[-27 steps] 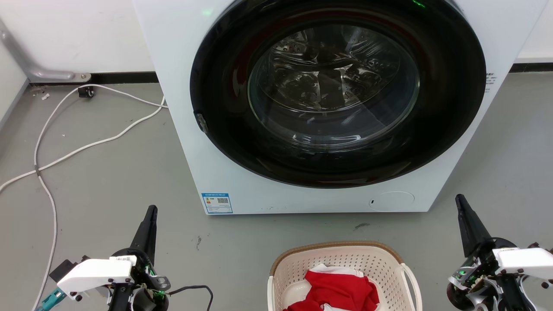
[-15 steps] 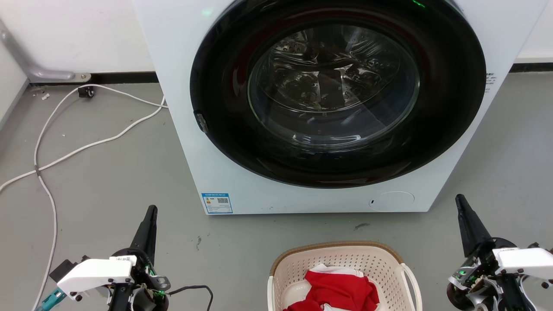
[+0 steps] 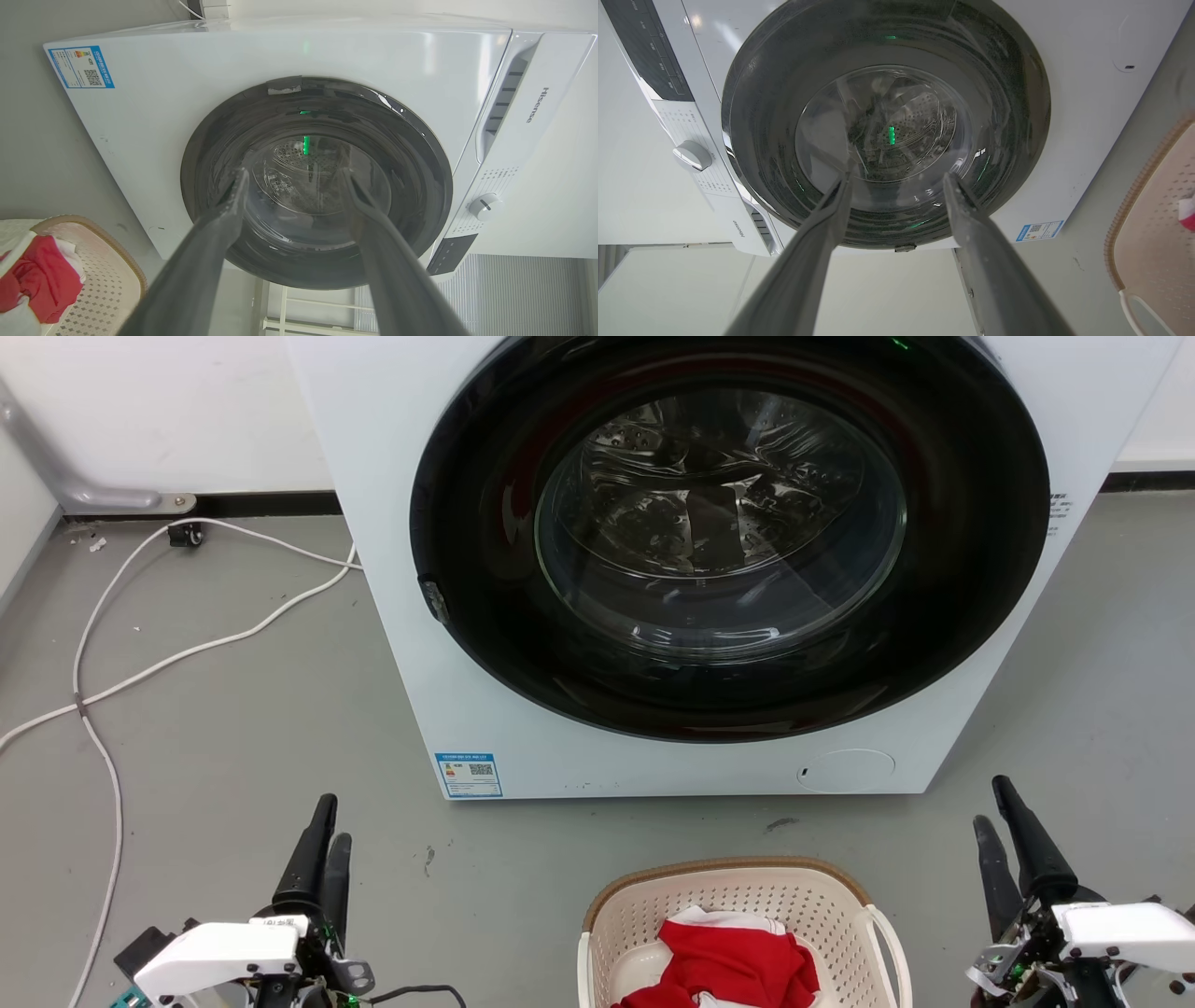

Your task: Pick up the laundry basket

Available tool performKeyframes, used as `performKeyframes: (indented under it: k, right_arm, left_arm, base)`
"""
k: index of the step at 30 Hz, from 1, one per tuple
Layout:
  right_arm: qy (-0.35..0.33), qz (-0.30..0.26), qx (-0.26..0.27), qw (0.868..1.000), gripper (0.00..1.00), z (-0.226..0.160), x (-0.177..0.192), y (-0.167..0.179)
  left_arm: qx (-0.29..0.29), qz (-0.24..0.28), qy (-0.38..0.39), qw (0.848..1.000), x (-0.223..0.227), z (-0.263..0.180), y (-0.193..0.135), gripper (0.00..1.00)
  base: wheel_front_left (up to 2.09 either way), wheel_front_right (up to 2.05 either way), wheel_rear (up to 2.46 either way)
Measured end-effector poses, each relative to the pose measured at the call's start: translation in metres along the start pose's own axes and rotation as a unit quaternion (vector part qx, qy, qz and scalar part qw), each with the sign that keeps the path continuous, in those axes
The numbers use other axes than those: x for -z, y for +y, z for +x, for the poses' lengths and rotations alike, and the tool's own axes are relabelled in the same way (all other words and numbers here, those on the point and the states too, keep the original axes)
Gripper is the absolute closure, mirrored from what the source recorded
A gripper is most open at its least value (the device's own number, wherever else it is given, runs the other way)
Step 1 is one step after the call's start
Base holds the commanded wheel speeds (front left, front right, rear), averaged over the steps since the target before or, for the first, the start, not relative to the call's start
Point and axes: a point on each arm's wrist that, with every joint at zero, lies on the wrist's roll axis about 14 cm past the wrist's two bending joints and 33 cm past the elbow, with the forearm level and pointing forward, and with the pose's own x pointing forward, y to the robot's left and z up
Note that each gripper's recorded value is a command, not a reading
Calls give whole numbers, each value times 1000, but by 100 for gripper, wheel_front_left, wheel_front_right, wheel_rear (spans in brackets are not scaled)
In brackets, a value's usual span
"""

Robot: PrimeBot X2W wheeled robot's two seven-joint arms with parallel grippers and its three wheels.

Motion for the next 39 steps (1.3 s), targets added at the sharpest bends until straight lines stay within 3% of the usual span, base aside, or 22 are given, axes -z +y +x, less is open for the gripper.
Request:
performKeyframes:
  k: [10, 17, 29, 39]
  right_arm:
    - [-12, -106, -20, 994, 0, 0, -3, 15]
    - [-16, -185, -36, 982, 0, -2, -1, 26]
    - [-14, -321, -58, 945, 0, -6, 10, 37]
    - [-21, -399, -73, 914, 0, -10, 14, 44]
  left_arm:
    - [7, 87, -10, 996, -1, 2, -11, 0]
    - [6, 160, -8, 987, 6, 3, -16, 0]
    - [7, 278, -9, 961, 17, 3, -22, 0]
    - [15, 350, -13, 937, 23, 2, -27, 0]
  base:
    - [0, 0, 0]
    - [0, 0, 0]
    - [0, 0, 0]
    - [0, 0, 0]
